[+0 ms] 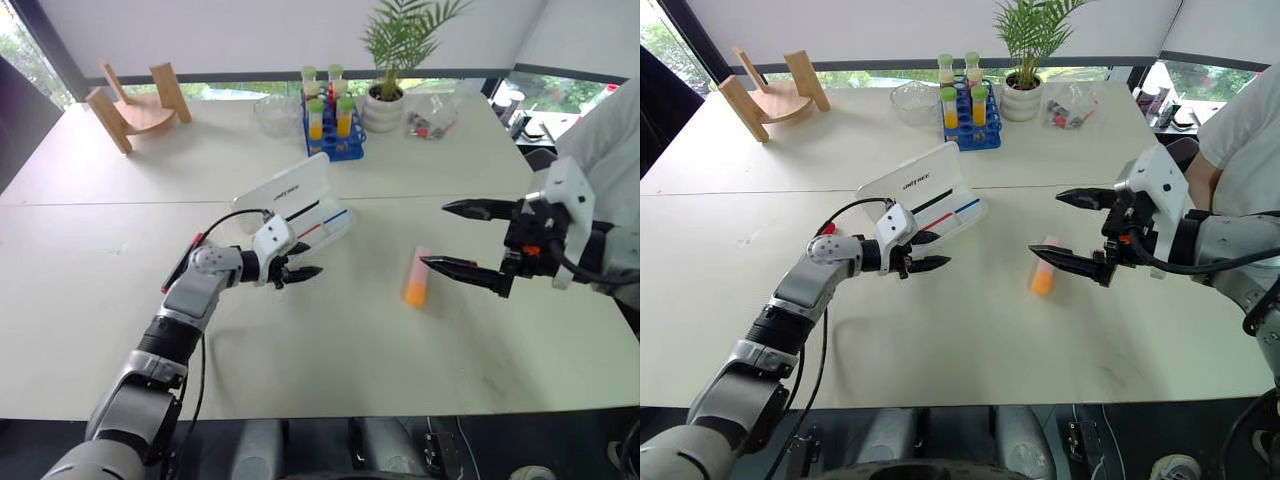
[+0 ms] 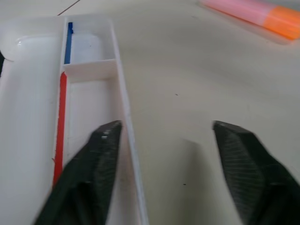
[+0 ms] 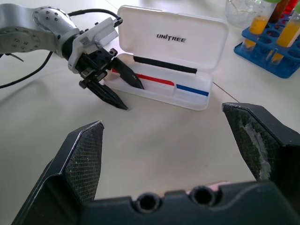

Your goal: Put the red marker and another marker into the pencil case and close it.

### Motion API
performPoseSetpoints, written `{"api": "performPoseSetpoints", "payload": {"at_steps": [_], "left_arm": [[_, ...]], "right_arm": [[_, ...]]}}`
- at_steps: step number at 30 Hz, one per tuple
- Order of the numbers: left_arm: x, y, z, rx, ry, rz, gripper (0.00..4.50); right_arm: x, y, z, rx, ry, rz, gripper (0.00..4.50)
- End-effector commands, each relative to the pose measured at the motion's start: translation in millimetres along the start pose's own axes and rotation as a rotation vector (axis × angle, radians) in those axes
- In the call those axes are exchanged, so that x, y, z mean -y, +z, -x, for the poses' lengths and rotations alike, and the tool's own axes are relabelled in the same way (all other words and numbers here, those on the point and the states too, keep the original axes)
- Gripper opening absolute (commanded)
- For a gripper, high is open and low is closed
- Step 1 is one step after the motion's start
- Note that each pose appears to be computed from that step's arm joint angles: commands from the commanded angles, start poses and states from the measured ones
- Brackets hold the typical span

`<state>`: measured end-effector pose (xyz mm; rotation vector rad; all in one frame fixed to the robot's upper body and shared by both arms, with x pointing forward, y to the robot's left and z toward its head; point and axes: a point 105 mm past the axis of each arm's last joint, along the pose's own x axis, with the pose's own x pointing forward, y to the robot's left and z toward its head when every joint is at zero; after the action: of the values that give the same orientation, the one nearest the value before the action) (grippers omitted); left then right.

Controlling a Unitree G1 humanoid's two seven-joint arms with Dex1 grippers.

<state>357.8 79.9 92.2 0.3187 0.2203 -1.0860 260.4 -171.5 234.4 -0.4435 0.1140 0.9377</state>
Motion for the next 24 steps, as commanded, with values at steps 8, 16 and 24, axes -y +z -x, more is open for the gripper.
{"api": "performPoseSetpoints", "payload": {"at_steps": [8,16,24], "left_arm": [[22,-11,14,-0.124,-0.241,-0.048,0.03],[47,-22,44,-0.215,-0.392,-0.149,0.03],[57,-25,52,-0.215,-0.387,-0.137,0.03]], "right_arm": [[5,18,-1,0.049,-0.024,0.065,4.50],[8,20,-4,0.059,-0.023,0.071,4.50],[9,19,-7,0.060,-0.008,0.072,4.50]]}}
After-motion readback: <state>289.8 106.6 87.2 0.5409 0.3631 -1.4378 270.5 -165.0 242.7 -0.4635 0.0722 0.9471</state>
